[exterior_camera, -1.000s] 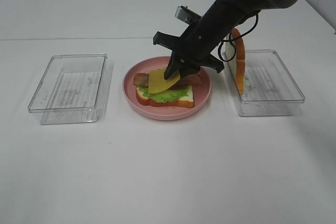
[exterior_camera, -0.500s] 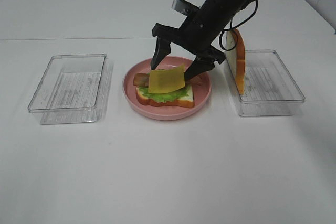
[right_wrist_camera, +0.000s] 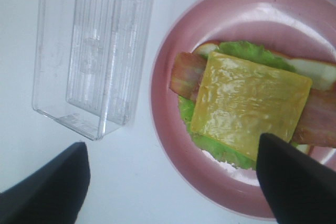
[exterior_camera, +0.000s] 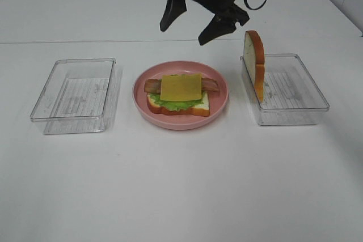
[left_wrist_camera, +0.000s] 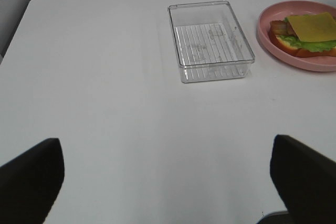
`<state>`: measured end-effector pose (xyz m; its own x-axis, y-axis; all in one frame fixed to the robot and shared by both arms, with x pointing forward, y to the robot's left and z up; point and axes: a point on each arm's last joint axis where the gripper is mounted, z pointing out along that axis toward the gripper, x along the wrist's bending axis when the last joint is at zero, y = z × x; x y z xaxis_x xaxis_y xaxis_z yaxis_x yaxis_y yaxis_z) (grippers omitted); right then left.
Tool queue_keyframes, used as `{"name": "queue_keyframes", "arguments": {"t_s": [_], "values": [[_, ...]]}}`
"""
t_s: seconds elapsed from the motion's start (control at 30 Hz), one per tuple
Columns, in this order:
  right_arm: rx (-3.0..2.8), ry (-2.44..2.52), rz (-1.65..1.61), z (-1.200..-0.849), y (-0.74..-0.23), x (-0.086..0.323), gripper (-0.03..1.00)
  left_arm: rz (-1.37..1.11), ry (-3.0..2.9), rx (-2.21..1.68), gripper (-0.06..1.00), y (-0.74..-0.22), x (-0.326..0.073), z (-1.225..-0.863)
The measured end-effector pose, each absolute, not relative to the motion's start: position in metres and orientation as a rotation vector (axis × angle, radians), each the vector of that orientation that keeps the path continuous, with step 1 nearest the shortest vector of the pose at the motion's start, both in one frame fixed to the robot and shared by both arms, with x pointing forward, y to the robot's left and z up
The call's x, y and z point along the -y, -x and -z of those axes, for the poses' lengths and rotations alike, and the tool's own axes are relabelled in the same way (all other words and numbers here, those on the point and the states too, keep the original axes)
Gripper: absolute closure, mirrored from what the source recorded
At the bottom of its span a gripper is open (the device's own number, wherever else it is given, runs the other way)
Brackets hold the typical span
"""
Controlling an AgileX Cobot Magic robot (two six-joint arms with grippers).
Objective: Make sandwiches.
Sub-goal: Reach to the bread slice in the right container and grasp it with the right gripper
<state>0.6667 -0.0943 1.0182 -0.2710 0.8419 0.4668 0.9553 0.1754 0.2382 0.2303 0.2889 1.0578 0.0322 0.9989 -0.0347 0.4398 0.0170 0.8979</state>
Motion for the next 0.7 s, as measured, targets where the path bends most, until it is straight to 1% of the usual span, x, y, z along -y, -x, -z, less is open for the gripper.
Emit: {"name": "queue_keyframes", "arguments": {"t_s": [0.1,0.17,0.27,0.3,0.37,0.43,0.53,0.67,0.7], "values": [[2.237,1.731,0.745,-1.027,-0.667,0.095,0.14,-0.909,-1.532,-1.516,-0.05,-0.230,-0.289,-1.058],[2.331,1.733,0.766,-1.054,-0.666,0.100,0.14,-0.909,-1.532,-1.516,-0.05,-0.230,-0.289,-1.058],[2.348,1.754,0.762,-1.060,-0.666,0.102,0.14,-0.909,-1.532,-1.516,-0.05,-0.230,-0.289,-1.058],[2.399,1.819,0.719,-1.069,-0.667,0.109,0.14,-0.909,-1.532,-1.516,-0.05,-0.230,-0.289,-1.058],[2.416,1.853,0.694,-1.071,-0.667,0.113,0.14,-0.909,-1.532,-1.516,-0.05,-0.230,-0.289,-1.058],[2.507,1.989,0.571,-1.072,-0.671,0.127,0.14,-0.909,-1.532,-1.516,-0.05,-0.230,-0.289,-1.058],[2.537,2.050,0.497,-1.071,-0.674,0.138,0.14,-0.909,-1.532,-1.516,-0.05,-0.230,-0.289,-1.058],[2.542,2.095,0.469,-1.071,-0.678,0.149,0.14,-0.909,-1.532,-1.516,-0.05,-0.230,-0.289,-1.058],[2.524,2.125,0.465,-1.071,-0.681,0.158,0.14,-0.909,-1.532,-1.516,-0.05,-0.230,-0.289,-1.058]]}}
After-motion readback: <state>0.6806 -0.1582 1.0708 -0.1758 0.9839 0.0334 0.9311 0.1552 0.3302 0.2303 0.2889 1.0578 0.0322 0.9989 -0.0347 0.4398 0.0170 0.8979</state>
